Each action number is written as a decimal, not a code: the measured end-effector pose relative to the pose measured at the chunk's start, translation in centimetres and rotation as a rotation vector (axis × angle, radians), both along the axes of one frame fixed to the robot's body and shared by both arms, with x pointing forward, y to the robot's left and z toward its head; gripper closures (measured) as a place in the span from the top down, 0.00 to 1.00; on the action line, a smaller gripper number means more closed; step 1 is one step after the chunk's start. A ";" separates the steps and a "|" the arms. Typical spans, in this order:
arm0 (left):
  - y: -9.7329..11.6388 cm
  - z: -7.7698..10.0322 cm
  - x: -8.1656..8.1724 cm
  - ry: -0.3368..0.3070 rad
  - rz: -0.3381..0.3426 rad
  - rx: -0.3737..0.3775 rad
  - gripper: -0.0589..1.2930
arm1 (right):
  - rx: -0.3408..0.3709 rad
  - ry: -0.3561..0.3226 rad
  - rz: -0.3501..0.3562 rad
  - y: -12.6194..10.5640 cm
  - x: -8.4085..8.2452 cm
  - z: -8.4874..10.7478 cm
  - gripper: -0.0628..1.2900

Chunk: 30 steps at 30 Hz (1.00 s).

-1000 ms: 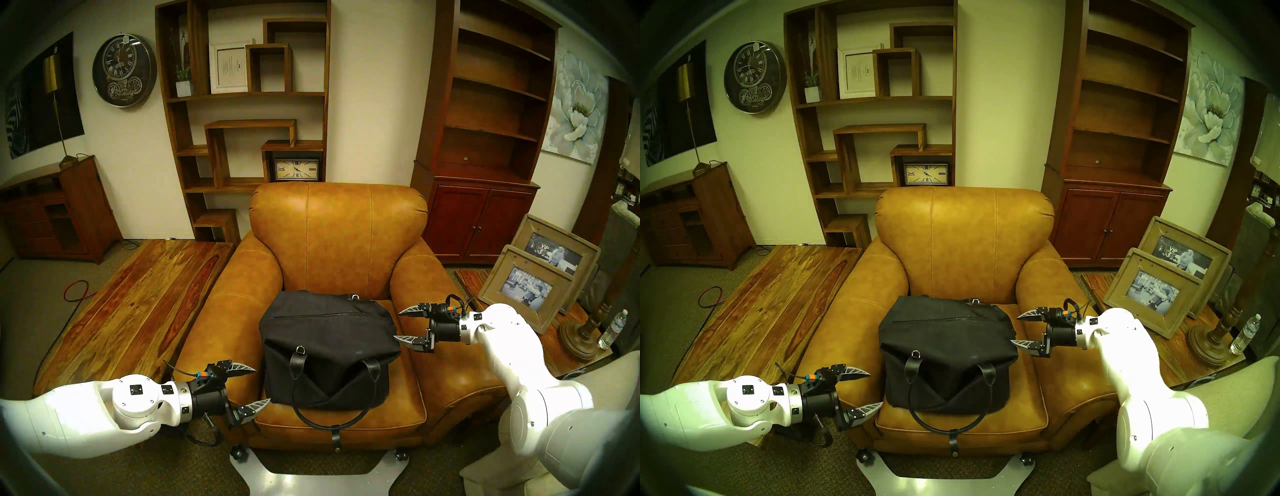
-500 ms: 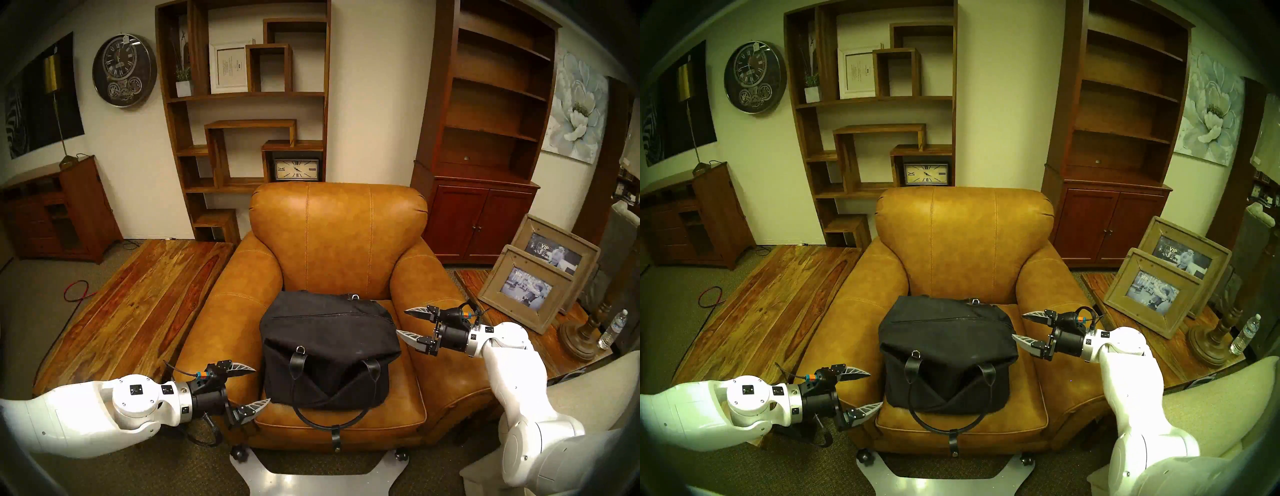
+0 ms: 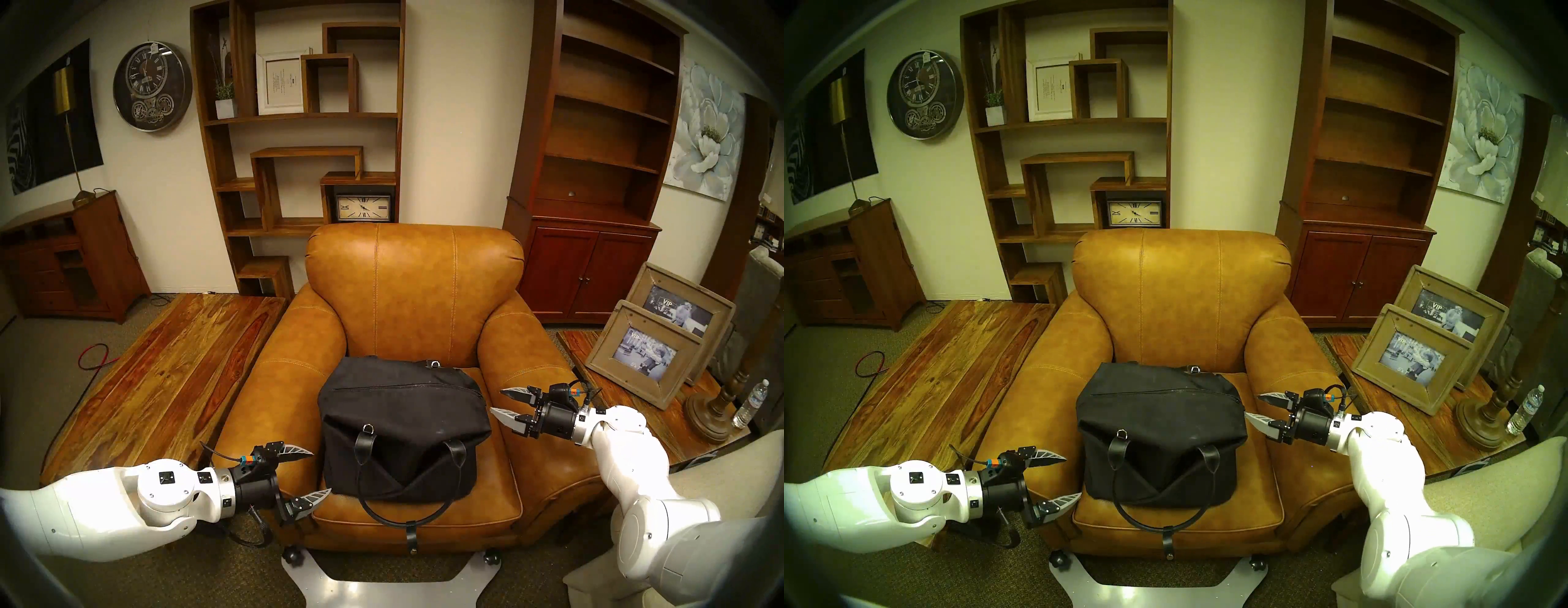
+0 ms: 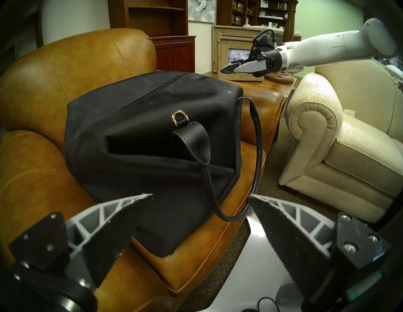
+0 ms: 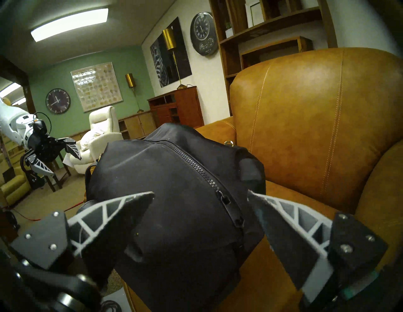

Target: Open a bag with a zipper

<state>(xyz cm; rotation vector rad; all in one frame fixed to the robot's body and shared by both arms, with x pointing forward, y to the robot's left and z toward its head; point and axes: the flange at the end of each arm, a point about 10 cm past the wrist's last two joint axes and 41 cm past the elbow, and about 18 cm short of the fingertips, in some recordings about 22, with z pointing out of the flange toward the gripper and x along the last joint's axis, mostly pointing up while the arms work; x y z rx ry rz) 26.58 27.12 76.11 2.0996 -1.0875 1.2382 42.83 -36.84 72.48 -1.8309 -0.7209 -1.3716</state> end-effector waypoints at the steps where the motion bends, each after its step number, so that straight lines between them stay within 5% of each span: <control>1: 0.0 0.0 0.0 0.000 0.000 0.000 0.95 | 0.010 0.012 -0.010 -0.1 0.1 -0.2 0.93; 15: 0.0 0.0 0.0 0.000 0.000 0.000 0.95 | 0.054 0.075 -0.052 1.1 0.4 -2.4 0.93; 30: 0.0 0.0 0.0 0.001 0.000 0.001 0.95 | 0.028 0.121 -0.063 2.3 1.3 -3.0 0.93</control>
